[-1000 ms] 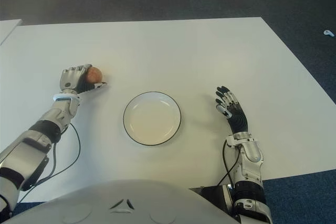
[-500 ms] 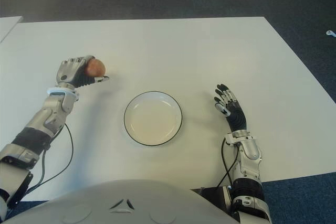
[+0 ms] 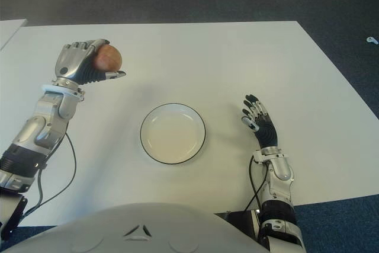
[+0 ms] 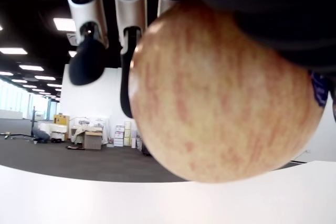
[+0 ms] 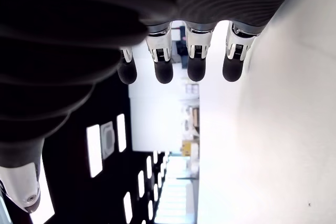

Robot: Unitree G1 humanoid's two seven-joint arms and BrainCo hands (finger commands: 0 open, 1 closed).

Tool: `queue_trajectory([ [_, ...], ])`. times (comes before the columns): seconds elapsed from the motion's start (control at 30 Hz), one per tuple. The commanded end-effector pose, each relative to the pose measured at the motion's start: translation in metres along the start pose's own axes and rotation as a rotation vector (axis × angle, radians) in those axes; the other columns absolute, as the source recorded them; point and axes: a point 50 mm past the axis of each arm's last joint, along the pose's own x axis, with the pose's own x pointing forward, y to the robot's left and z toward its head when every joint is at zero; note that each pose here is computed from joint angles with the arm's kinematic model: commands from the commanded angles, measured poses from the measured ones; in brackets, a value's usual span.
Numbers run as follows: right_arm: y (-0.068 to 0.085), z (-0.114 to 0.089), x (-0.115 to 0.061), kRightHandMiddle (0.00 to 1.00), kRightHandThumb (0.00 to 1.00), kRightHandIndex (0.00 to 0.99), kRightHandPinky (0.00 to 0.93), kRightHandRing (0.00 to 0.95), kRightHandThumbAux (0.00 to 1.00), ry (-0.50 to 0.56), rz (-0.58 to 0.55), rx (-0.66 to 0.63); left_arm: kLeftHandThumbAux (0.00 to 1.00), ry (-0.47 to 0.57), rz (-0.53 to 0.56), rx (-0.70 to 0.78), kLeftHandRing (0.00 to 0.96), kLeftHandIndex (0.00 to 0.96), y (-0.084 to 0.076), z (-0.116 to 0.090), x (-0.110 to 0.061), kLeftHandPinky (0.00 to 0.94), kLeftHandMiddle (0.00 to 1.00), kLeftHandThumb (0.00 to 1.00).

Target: Put the apples into the plate.

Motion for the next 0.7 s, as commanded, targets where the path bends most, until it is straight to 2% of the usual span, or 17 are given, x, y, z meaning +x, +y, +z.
queue_trajectory([
  [0.03, 0.030, -0.058, -0.039, 0.077, 0.133, 0.049, 0.035, 0.041, 0.564, 0.284, -0.016, 0.149, 0.664, -0.038, -0.011, 0.016, 0.846, 0.410, 0.006, 0.013, -0.005, 0.706, 0.535, 0.859],
  [0.13, 0.030, -0.061, -0.040, 0.074, 0.128, 0.048, 0.023, 0.035, 0.556, 0.289, -0.021, 0.154, 0.664, -0.088, -0.014, 0.011, 0.845, 0.411, 0.009, 0.031, -0.005, 0.703, 0.536, 0.860],
  [0.3, 0.031, -0.062, -0.039, 0.075, 0.127, 0.052, 0.025, 0.036, 0.547, 0.289, -0.016, 0.168, 0.663, -0.124, -0.020, 0.007, 0.841, 0.412, 0.011, 0.043, -0.007, 0.698, 0.537, 0.860],
  [0.37, 0.031, -0.063, -0.038, 0.076, 0.130, 0.053, 0.027, 0.036, 0.548, 0.291, -0.013, 0.174, 0.663, -0.157, -0.016, 0.009, 0.840, 0.412, 0.008, 0.058, -0.010, 0.700, 0.536, 0.860],
  [0.53, 0.032, -0.065, -0.038, 0.076, 0.144, 0.054, 0.037, 0.040, 0.556, 0.289, -0.010, 0.184, 0.663, -0.229, 0.002, 0.026, 0.836, 0.410, 0.008, 0.089, -0.016, 0.743, 0.533, 0.858],
  [0.7, 0.035, -0.065, -0.037, 0.077, 0.150, 0.055, 0.043, 0.044, 0.559, 0.282, -0.010, 0.192, 0.663, -0.321, -0.047, -0.021, 0.840, 0.409, 0.005, 0.111, -0.020, 0.793, 0.533, 0.858],
])
